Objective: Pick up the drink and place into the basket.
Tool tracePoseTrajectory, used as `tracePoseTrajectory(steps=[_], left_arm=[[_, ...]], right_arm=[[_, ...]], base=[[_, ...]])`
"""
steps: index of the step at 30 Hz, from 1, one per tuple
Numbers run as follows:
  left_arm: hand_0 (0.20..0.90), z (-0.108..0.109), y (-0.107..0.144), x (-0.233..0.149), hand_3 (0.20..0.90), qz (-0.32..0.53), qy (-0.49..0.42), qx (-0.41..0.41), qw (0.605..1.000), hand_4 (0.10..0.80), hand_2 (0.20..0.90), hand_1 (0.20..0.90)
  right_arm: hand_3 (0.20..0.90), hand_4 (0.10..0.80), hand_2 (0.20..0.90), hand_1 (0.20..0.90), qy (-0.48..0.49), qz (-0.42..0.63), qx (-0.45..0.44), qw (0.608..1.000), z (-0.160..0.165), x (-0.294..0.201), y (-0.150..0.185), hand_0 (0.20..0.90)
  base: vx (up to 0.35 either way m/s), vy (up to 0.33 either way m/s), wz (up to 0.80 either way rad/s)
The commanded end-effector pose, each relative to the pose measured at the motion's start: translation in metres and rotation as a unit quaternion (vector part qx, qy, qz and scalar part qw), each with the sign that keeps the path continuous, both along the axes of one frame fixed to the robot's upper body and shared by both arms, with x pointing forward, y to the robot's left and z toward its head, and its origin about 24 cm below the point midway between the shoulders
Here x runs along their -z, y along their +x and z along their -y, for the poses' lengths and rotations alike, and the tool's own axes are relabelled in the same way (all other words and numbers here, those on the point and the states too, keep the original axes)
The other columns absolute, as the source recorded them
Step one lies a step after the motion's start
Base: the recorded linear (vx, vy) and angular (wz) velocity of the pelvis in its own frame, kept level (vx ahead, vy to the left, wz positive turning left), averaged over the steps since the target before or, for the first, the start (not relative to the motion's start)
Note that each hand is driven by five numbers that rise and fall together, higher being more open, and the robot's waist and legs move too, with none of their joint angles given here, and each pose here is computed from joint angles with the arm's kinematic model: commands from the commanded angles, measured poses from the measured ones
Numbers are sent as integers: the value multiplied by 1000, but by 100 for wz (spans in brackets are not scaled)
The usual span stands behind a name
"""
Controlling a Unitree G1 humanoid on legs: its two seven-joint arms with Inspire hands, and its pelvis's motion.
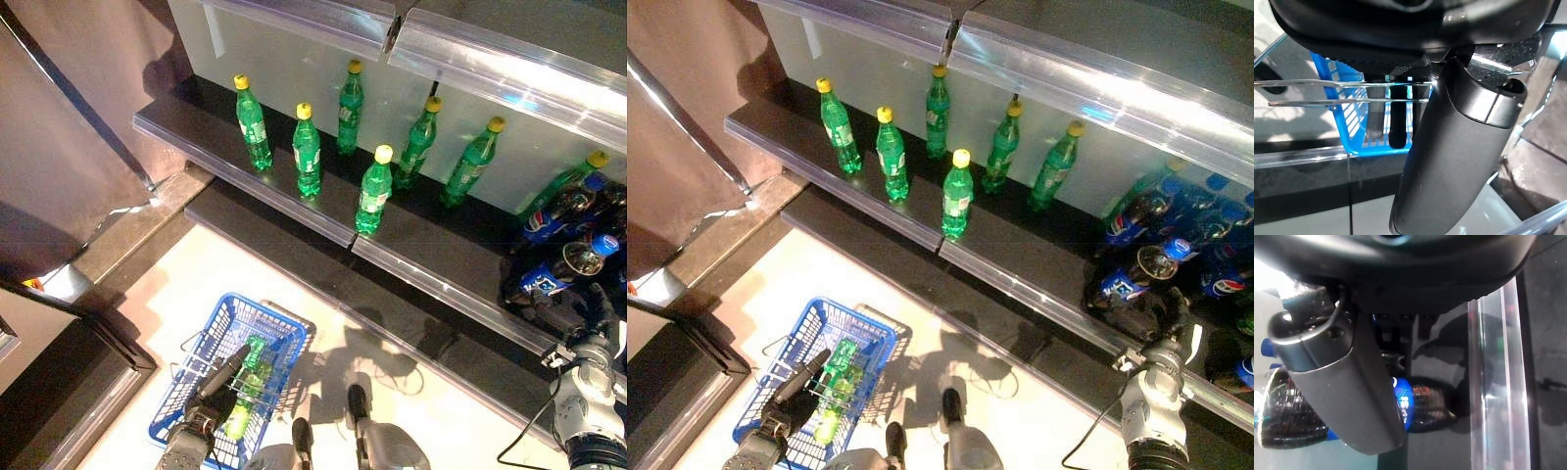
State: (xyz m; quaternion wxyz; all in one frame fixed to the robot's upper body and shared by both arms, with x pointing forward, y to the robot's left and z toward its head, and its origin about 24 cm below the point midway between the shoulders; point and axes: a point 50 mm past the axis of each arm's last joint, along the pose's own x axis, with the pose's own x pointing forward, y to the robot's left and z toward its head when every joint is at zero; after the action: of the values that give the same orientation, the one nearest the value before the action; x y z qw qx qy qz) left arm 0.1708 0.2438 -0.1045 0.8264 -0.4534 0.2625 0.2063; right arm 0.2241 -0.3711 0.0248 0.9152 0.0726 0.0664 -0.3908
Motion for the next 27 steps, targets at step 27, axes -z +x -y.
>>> tracePoseTrajectory(steps=[27], left_arm=[[300, -55, 78, -99, 200, 249, 98, 35, 963, 100, 300, 300]], right_arm=[[900, 800, 900, 900, -85, 168, 59, 980, 39, -107, 31, 900]], base=[[-4, -12, 2]])
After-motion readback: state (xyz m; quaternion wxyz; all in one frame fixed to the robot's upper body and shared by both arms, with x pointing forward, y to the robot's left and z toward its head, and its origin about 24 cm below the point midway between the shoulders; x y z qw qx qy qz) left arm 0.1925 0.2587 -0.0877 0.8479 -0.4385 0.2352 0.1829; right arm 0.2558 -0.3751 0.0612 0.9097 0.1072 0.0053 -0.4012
